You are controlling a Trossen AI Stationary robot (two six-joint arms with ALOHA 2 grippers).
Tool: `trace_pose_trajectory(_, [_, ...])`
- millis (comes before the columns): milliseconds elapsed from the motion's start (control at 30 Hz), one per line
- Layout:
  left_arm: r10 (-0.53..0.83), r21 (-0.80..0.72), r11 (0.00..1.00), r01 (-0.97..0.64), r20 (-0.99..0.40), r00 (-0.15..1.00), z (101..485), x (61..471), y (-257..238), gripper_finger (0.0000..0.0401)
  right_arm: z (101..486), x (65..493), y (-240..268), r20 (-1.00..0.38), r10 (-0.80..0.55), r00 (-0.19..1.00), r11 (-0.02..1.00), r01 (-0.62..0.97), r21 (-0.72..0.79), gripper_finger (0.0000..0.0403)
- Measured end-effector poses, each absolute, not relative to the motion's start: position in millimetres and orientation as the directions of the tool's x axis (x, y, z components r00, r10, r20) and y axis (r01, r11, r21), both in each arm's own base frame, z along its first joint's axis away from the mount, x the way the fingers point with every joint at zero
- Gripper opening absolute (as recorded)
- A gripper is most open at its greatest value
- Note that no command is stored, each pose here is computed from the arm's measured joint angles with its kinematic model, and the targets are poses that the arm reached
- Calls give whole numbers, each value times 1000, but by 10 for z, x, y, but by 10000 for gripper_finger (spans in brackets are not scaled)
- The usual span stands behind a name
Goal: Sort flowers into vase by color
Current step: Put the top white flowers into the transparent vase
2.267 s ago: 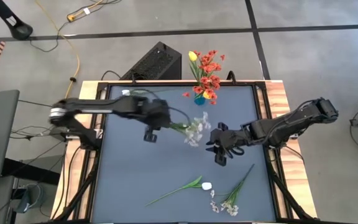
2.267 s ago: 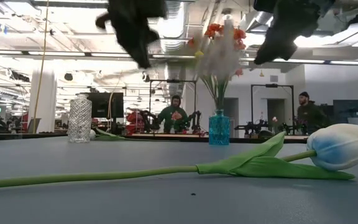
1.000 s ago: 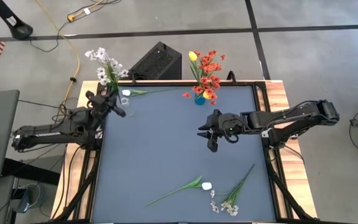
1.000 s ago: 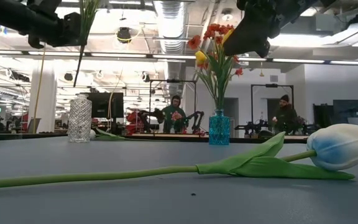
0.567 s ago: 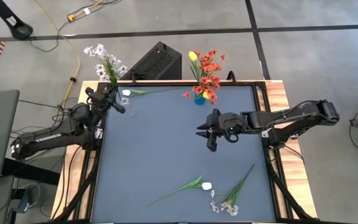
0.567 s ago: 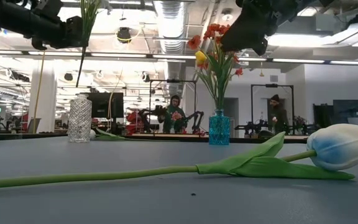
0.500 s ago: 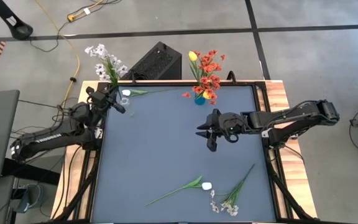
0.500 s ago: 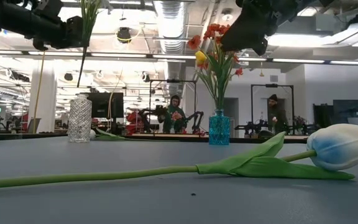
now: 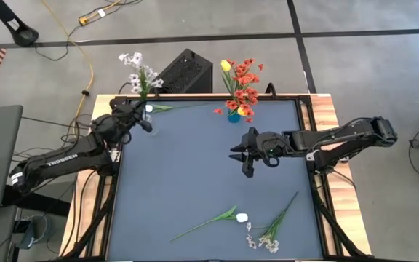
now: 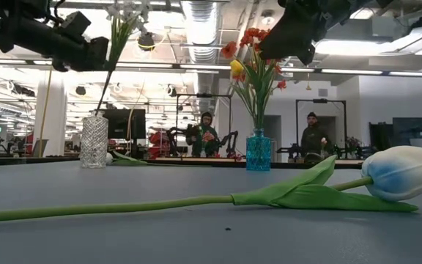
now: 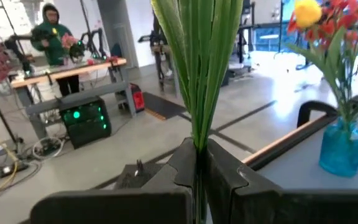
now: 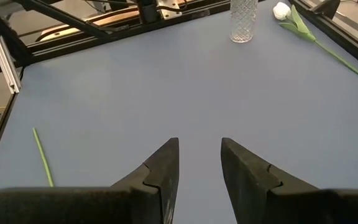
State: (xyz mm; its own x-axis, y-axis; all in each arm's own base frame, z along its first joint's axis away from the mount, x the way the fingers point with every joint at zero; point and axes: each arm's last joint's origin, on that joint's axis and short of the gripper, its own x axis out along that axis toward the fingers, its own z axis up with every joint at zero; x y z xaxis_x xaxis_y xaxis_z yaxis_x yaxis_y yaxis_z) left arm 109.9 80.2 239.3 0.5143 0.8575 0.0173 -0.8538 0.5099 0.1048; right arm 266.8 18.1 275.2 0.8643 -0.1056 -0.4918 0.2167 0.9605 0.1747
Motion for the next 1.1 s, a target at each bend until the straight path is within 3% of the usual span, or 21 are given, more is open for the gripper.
trace_pose_trajectory(400, [880, 104, 475, -874, -64, 471, 2303, 1096, 831, 5, 2754, 2667, 213, -490, -95, 867, 963, 205, 176, 145])
trace_pose_trajectory(800, [880, 114, 476, -872, -75, 470, 2293, 1085, 825, 117, 2754, 2666, 212, -490, -95, 867, 963, 205, 176, 145])
trace_pose_trajectory(1100, [861, 63, 489, -870, -197, 470, 2322, 952, 739, 135, 2754, 2665, 233, -490, -87, 867, 962, 201, 185, 145])
